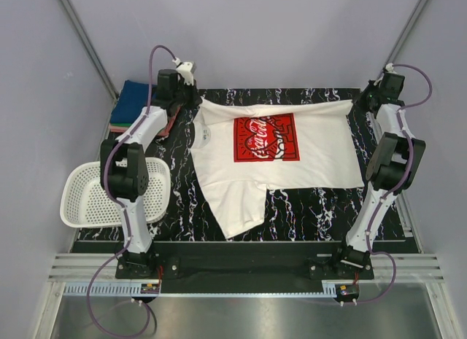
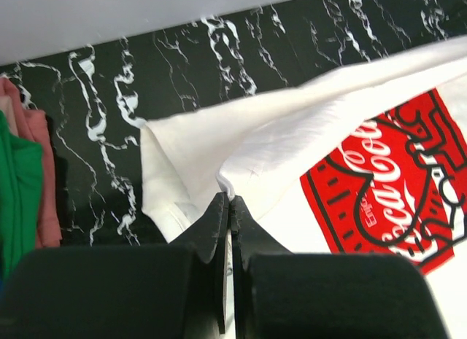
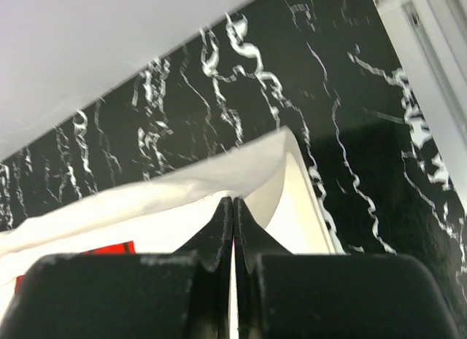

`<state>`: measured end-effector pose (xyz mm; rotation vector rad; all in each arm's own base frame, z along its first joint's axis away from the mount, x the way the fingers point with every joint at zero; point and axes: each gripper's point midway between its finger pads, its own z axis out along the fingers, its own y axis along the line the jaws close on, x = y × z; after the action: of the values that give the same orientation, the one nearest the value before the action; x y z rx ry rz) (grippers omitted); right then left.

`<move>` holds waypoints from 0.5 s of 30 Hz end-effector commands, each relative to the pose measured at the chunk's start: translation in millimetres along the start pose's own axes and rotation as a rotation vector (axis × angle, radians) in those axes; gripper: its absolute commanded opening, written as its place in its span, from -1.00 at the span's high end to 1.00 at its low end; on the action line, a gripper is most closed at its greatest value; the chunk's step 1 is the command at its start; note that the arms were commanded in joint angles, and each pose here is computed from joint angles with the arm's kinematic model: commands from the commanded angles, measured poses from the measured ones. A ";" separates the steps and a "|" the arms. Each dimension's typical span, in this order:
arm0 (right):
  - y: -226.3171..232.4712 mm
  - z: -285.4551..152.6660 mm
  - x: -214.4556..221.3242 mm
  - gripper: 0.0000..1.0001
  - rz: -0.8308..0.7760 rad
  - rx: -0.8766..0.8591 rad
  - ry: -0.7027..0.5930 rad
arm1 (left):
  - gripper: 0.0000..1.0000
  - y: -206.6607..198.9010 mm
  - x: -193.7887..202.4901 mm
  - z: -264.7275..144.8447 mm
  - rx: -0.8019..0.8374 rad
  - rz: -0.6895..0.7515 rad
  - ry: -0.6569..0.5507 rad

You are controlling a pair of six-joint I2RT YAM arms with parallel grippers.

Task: Fold and stack the t-shirts
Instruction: Fold the tshirt

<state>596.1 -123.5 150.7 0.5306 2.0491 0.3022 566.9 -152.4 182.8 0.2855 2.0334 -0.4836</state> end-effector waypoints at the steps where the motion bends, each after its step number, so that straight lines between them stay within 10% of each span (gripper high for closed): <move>1: -4.4 -9.8 -3.9 1.00 0.031 -0.011 -0.006 | 1.00 -23.1 -37.3 -34.5 0.016 0.088 -0.094; 15: -25.8 7.1 32.4 1.00 0.023 0.014 0.068 | 1.00 -41.3 23.2 -55.7 0.055 0.078 0.052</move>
<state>578.9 -124.4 106.2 0.5936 2.1348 0.3576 506.6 -162.8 162.4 0.3758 2.1290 -0.5014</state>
